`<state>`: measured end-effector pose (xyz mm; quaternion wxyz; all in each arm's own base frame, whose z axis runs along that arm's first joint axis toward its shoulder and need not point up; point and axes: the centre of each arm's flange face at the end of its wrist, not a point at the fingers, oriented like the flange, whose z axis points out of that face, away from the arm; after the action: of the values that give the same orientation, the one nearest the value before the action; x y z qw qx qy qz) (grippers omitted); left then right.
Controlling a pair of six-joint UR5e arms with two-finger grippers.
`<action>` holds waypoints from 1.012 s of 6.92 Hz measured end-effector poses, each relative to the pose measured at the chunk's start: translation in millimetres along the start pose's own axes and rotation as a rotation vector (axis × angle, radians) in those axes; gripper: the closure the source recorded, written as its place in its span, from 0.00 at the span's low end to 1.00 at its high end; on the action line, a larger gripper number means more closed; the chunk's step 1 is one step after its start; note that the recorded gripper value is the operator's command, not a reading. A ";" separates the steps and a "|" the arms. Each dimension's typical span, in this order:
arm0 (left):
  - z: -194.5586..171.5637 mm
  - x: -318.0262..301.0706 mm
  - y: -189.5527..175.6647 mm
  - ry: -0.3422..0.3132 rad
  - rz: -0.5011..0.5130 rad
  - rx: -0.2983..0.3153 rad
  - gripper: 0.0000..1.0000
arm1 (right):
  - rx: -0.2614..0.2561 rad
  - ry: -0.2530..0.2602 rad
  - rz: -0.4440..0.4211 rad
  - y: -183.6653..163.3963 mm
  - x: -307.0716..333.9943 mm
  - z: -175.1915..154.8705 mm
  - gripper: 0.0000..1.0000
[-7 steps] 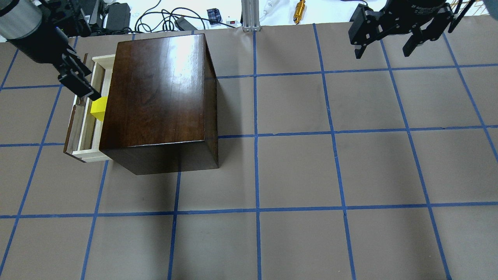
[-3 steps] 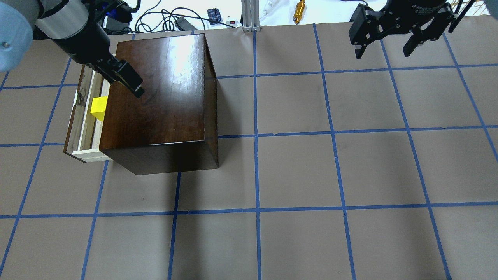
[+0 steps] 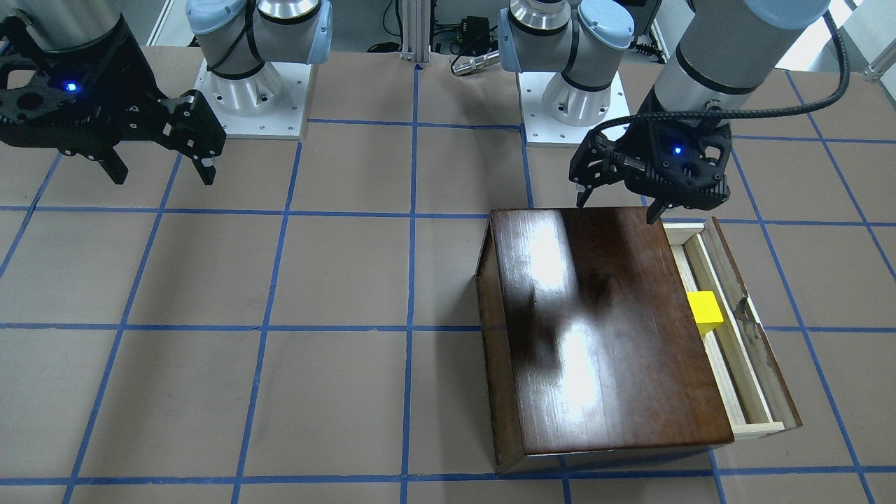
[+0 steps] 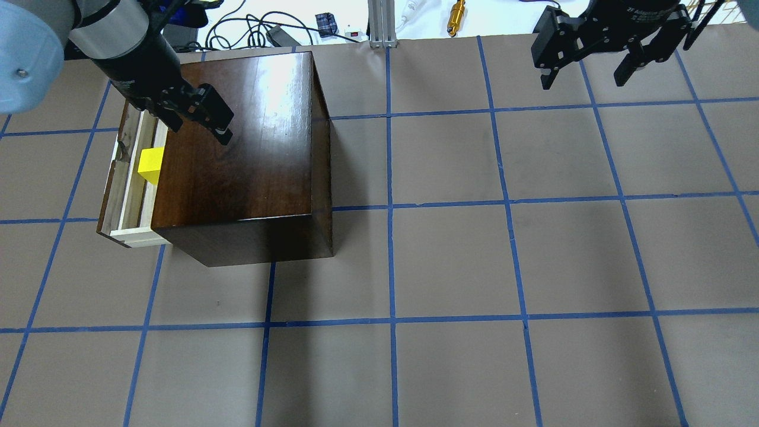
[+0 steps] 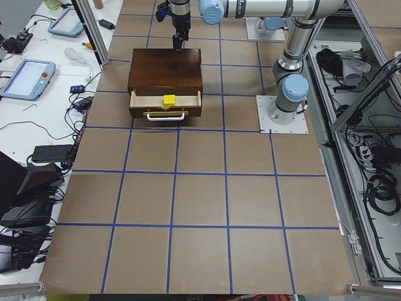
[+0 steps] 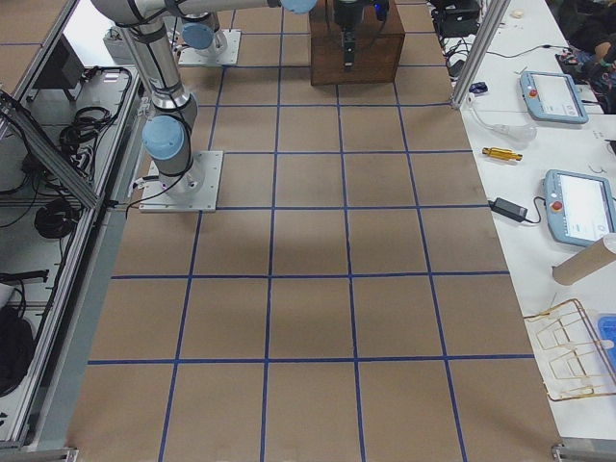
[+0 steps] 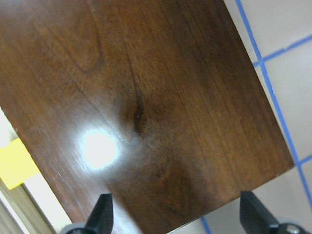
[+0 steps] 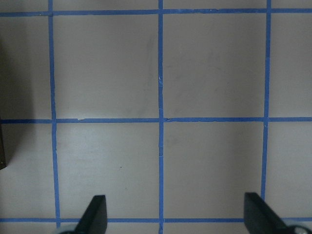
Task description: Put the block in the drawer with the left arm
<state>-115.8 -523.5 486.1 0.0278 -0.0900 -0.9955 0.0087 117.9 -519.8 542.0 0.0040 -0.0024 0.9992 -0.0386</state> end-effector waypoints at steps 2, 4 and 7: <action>-5.3 0.5 0.8 -0.018 -0.119 0.021 0.00 | 0.000 0.001 0.000 -0.1 0.1 0.2 0.00; -9.0 -2.5 1.7 -0.056 -0.144 0.033 0.00 | 0.000 0.001 0.000 -0.1 0.1 0.1 0.00; -11.7 -2.2 2.2 -0.058 -0.149 0.040 0.00 | -0.001 0.001 0.000 -0.3 0.3 0.3 0.00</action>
<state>-112.5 -521.5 497.6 0.0015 -0.0150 -0.9995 0.0290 117.6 -520.1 541.7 0.0035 -0.0022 0.9993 -0.0383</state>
